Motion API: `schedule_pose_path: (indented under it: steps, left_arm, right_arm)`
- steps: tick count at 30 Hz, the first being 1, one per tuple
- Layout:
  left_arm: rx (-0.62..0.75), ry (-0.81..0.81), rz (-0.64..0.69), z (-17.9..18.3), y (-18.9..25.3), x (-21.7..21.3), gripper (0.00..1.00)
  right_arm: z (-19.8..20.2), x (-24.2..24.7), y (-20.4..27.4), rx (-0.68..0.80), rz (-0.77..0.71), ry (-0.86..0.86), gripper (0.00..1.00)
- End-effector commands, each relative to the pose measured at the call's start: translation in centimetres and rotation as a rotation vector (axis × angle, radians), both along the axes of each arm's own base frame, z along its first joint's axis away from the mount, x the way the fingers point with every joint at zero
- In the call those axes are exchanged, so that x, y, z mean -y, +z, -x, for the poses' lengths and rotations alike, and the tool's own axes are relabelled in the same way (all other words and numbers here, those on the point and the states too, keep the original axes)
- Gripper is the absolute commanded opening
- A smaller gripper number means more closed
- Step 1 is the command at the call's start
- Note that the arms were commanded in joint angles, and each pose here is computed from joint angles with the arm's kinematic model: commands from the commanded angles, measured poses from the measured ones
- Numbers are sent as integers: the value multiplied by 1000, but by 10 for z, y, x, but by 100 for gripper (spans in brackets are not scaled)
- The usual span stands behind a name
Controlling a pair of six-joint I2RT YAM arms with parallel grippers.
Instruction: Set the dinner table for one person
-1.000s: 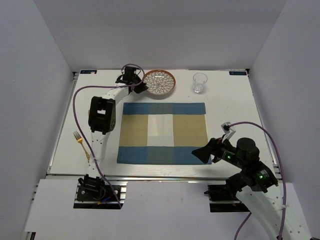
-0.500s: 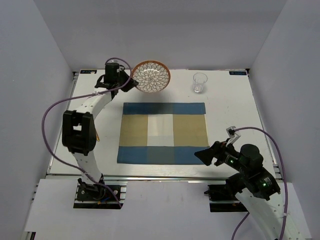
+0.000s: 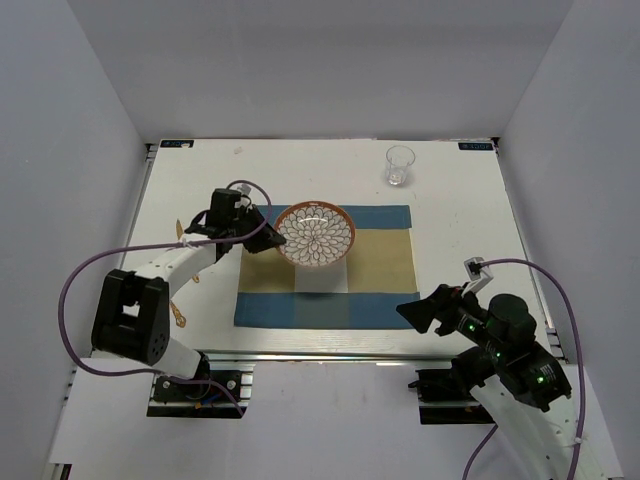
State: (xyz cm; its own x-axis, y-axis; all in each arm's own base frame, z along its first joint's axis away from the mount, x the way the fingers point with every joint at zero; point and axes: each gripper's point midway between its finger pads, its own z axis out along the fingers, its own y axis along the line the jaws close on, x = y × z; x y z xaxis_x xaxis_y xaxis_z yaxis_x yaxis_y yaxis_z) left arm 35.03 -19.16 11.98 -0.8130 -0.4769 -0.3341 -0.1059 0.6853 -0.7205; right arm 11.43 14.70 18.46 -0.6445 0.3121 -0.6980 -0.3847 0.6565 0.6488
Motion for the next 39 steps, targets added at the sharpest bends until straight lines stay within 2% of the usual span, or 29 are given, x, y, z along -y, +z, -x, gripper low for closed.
schedule_pose_path:
  steps: [1, 8, 16, 23, 28, 35, 38, 39]
  left_arm:
    - [258, -116, 126, 7, 83, 22, 0]
    - [230, -203, 128, 35, 61, 42, 0]
    - [190, -195, 49, 30, 19, 59, 0]
    - [179, -193, -4, 27, 0, 69, 0]
    - [208, -207, -3, 23, -4, 71, 0]
    - [162, -209, -15, 24, -26, 72, 0]
    - [155, -211, -12, 25, -29, 72, 8]
    - [153, -214, -10, 26, -30, 72, 17]
  right_arm:
    - [-4, 12, 17, 46, 20, -63, 89]
    - [-2, 8, 11, 28, 6, -46, 89]
    - [1, 7, 10, 16, -13, -42, 89]
    - [3, 12, 9, 16, 4, -57, 89]
    - [3, 12, 9, 18, 8, -55, 89]
    - [3, 12, 11, 22, 12, -50, 89]
    - [3, 13, 13, 29, 17, -51, 89]
    - [3, 13, 14, 31, 17, -52, 89]
